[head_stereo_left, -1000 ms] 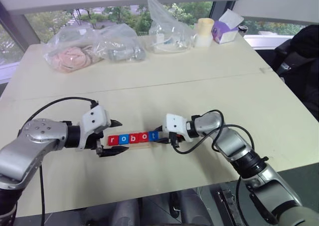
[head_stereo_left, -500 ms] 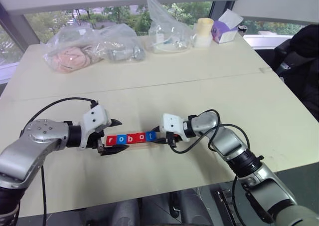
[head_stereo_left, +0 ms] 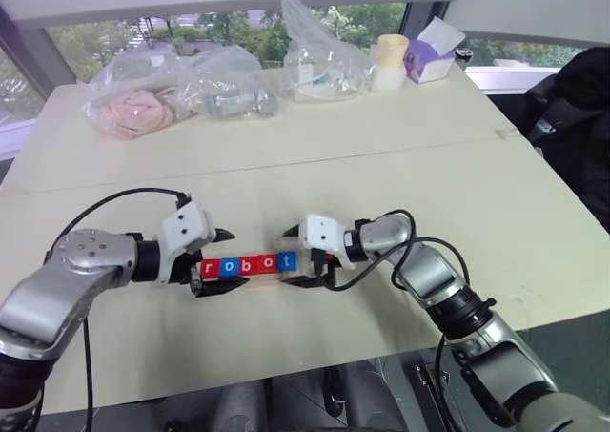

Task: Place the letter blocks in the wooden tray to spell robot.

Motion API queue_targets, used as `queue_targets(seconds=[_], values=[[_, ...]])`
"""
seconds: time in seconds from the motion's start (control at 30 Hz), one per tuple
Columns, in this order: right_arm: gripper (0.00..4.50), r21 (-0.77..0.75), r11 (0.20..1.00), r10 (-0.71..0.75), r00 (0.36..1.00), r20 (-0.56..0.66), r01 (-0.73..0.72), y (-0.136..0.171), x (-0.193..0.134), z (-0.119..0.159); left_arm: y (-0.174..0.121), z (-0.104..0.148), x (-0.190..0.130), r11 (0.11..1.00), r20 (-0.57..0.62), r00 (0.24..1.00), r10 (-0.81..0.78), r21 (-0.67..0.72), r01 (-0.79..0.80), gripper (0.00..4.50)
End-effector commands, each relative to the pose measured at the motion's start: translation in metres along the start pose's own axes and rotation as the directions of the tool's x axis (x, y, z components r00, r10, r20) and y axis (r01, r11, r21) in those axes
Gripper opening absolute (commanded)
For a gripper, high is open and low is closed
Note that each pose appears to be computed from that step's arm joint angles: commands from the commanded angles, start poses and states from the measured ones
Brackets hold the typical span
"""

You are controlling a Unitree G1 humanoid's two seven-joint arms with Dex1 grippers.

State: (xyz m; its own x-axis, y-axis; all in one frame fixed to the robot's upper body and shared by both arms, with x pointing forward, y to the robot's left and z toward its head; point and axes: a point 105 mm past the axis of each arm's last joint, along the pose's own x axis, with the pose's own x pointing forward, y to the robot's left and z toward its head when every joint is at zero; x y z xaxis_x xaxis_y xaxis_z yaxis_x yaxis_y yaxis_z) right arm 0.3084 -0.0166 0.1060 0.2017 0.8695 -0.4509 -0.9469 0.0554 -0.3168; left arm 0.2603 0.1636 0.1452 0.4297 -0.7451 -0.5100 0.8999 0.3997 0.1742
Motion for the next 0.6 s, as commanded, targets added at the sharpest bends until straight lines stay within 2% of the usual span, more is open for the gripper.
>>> queue_targets(seconds=[0.03, 0.17, 0.33, 0.43, 0.6], values=[[4.42, -0.033, 0.995, -0.095, 0.992, 0.087, 0.098, -0.024, -0.013, 0.025, 0.004, 0.008, -0.003, 0.999, 0.017, 1.000, 0.014, 0.036, -0.015, 4.50], [4.42, -0.021, 0.981, -0.190, 0.975, 0.112, 0.194, -0.043, -0.027, 0.029, 0.005, 0.009, -0.004, 0.999, 0.017, 1.000, 0.017, 0.037, -0.018, 4.50], [4.42, -0.021, 0.959, -0.282, 0.957, 0.068, 0.284, -0.052, -0.033, 0.013, 0.006, 0.008, -0.004, 0.999, 0.017, 1.000, 0.019, 0.033, -0.020, 4.50], [4.42, -0.053, 0.961, -0.272, 0.962, 0.017, 0.272, -0.045, -0.028, -0.001, 0.006, 0.009, -0.003, 0.999, 0.018, 1.000, 0.017, 0.034, -0.018, 4.50], [4.42, -0.046, 0.970, -0.237, 0.971, 0.013, 0.237, -0.034, -0.021, -0.003, 0.006, 0.010, -0.003, 0.999, 0.019, 1.000, 0.014, 0.037, -0.015, 4.50]])
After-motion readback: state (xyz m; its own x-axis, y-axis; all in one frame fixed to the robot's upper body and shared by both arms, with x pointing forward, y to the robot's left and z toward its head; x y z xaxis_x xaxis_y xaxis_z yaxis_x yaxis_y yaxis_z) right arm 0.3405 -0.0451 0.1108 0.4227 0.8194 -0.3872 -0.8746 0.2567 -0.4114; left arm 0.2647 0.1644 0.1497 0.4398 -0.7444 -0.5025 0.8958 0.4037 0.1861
